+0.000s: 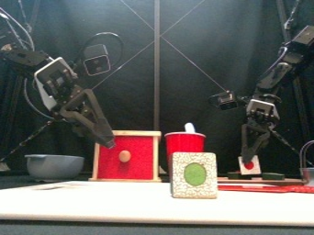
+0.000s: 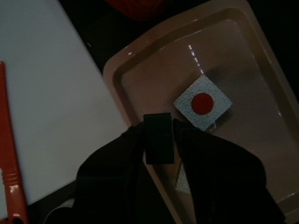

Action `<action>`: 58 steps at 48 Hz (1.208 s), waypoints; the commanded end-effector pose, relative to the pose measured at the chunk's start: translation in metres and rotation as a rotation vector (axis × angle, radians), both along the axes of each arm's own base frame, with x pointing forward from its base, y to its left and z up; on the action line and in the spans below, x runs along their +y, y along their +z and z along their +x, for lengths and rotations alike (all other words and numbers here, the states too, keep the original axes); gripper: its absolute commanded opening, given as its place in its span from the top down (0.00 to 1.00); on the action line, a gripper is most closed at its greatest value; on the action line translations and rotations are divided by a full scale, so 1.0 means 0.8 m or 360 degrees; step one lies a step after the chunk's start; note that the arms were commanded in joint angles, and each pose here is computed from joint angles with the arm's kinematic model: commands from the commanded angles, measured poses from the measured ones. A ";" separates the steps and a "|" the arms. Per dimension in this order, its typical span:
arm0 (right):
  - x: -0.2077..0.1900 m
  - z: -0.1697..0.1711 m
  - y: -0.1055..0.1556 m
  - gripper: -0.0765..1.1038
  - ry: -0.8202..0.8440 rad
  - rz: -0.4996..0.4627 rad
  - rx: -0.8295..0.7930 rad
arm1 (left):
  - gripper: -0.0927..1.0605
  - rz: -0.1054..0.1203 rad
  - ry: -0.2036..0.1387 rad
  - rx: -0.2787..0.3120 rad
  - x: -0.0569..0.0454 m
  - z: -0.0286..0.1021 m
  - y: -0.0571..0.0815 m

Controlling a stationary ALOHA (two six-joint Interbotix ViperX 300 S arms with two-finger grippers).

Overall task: Place sushi on board then cut the sushi with the knife then place the pieces on the plate
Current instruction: Place the 4 sushi pieces on the plate

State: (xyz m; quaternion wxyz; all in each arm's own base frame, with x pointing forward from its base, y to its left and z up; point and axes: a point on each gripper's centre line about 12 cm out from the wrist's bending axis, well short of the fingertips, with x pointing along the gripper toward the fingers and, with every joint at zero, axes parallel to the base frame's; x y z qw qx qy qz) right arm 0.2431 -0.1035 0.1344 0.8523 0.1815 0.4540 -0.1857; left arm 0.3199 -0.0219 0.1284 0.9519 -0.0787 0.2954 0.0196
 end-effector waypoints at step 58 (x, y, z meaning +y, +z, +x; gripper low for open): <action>0.247 0.176 0.042 0.24 0.0714 0.0165 -0.0450 | 0.27 -0.0007 0.0006 -0.0041 0.000 0.007 0.009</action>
